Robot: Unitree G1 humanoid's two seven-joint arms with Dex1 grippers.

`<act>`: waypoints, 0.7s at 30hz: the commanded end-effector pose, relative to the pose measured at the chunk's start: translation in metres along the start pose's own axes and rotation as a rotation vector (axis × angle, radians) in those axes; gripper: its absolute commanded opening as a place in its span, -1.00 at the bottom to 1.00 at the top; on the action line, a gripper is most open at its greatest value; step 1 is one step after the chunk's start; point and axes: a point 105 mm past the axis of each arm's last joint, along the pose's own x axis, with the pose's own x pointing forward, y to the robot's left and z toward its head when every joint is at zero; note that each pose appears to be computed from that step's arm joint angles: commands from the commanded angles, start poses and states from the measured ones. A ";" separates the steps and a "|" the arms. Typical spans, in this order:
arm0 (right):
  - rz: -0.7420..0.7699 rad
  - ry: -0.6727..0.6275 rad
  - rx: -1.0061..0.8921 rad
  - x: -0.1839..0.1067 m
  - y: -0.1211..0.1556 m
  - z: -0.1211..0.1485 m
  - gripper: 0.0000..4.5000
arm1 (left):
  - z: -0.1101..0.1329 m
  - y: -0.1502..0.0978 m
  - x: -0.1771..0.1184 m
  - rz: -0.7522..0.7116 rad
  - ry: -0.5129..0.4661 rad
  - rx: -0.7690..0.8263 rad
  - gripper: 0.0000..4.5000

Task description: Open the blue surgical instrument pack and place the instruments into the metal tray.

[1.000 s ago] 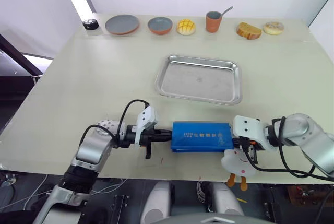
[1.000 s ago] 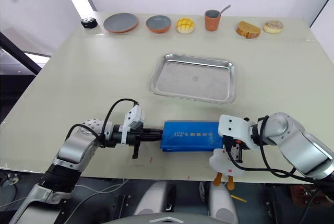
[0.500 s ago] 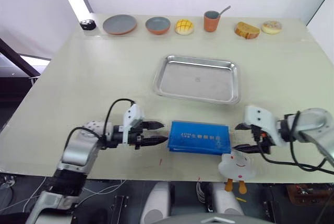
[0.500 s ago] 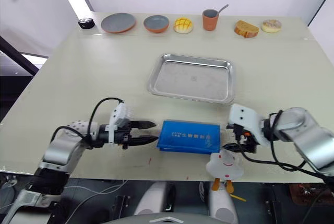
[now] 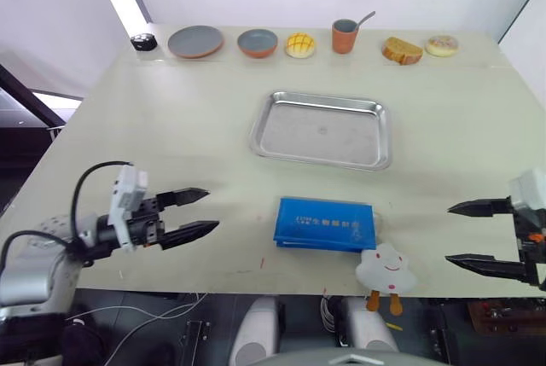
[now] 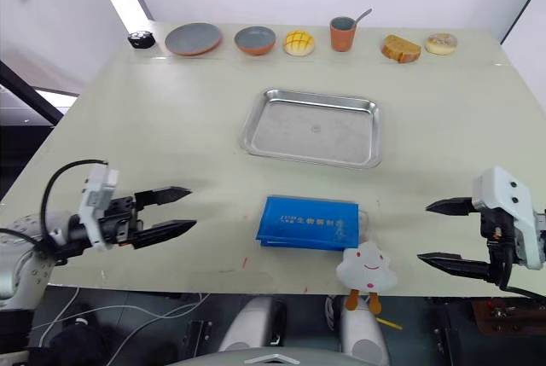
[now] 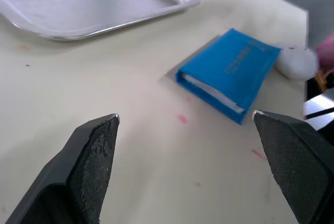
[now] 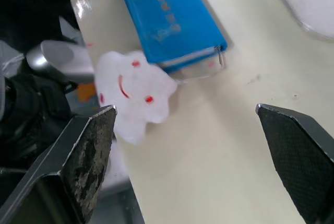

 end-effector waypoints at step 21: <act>-0.111 0.078 -0.178 0.133 0.022 0.015 0.41 | 0.024 -0.029 0.024 -0.226 0.019 0.098 1.00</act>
